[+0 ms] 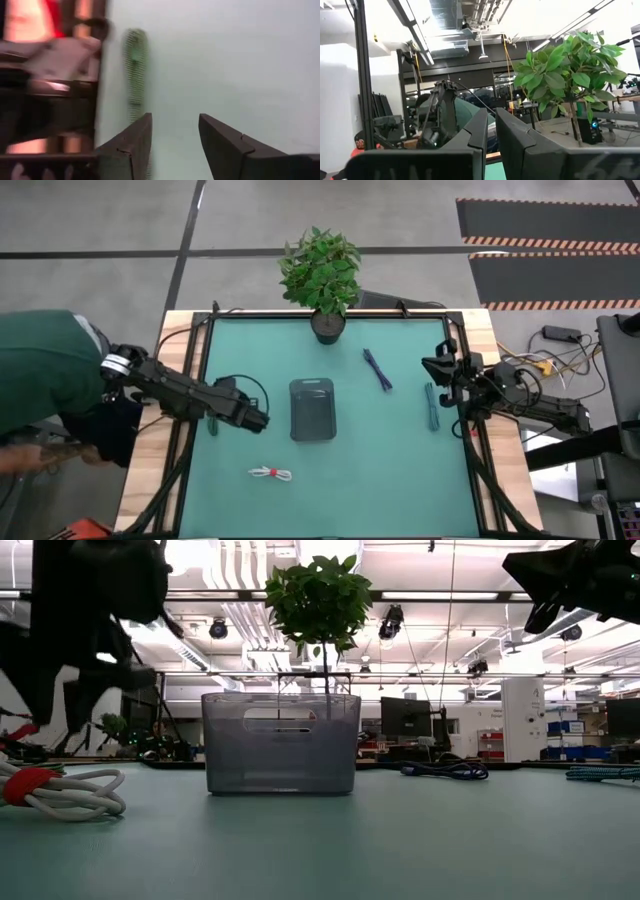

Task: Pick and place USB-C Cables
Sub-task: Put the green charger cable into the black bin

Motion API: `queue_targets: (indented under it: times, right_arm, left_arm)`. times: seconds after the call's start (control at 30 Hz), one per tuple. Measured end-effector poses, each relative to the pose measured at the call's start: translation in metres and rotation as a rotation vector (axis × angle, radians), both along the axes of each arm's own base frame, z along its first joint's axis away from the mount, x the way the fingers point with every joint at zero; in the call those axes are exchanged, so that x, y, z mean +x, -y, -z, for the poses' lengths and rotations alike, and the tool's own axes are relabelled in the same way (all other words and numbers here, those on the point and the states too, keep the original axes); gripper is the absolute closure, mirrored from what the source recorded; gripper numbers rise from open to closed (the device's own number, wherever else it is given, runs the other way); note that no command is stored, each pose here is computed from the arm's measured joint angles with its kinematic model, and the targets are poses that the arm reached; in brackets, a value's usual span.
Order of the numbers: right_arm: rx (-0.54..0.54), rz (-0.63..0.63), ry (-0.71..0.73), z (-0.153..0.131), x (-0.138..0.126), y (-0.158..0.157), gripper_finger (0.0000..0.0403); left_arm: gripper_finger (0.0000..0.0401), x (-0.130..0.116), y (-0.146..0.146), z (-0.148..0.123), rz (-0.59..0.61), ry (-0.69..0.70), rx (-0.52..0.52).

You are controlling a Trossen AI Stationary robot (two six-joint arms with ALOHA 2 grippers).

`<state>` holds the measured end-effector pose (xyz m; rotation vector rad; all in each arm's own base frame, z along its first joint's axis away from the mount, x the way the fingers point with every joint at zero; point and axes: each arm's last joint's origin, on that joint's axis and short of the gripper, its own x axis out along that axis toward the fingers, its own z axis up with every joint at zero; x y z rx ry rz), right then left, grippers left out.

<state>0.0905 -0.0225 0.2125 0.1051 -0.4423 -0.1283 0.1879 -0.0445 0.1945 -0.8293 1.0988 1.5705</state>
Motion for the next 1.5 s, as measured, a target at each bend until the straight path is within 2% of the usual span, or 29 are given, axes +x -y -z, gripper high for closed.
queue_targets:
  times: [0.13, 0.43, 0.63, 0.77, 1.07, 1.17, 1.27, 1.5]
  right_arm:
    - [0.007, -0.003, 0.001, 0.0, 0.0, 0.0, 0.0376]
    - [-0.014, 0.006, -0.002, 0.0, 0.0, 0.0, 0.0376]
    - [-0.032, 0.015, 0.0, 0.0, 0.0, 0.0, 0.0376]
    - [-0.032, 0.015, 0.0, 0.0, 0.0, 0.0, 0.0376]
    - [-0.045, 0.02, 0.002, -0.001, 0.0, 0.0, 0.0376]
    - [-0.027, 0.01, 0.002, -0.001, 0.0, 0.0, 0.0376]
    - [-0.029, 0.011, 0.002, -0.001, 0.0, 0.0, 0.0376]
    - [-0.036, 0.014, 0.007, -0.001, -0.001, 0.0, 0.0376]
  left_arm:
    - [0.0263, -0.007, -0.004, -0.003, -0.054, -0.115, 0.03]
    - [0.0264, -0.025, -0.014, 0.032, -0.128, -0.149, 0.054]
    - [0.0264, -0.019, -0.015, 0.035, -0.118, -0.133, 0.059]
    - [0.0264, -0.019, -0.013, 0.042, -0.118, -0.192, 0.008]
    - [0.0264, -0.011, -0.013, 0.062, -0.134, -0.28, 0.031]
    - [0.0264, -0.008, -0.013, 0.069, -0.141, -0.287, 0.032]
    - [0.0264, -0.002, -0.012, 0.076, -0.168, -0.225, 0.012]
    - [0.0265, -0.009, -0.013, 0.079, -0.162, -0.207, 0.008]
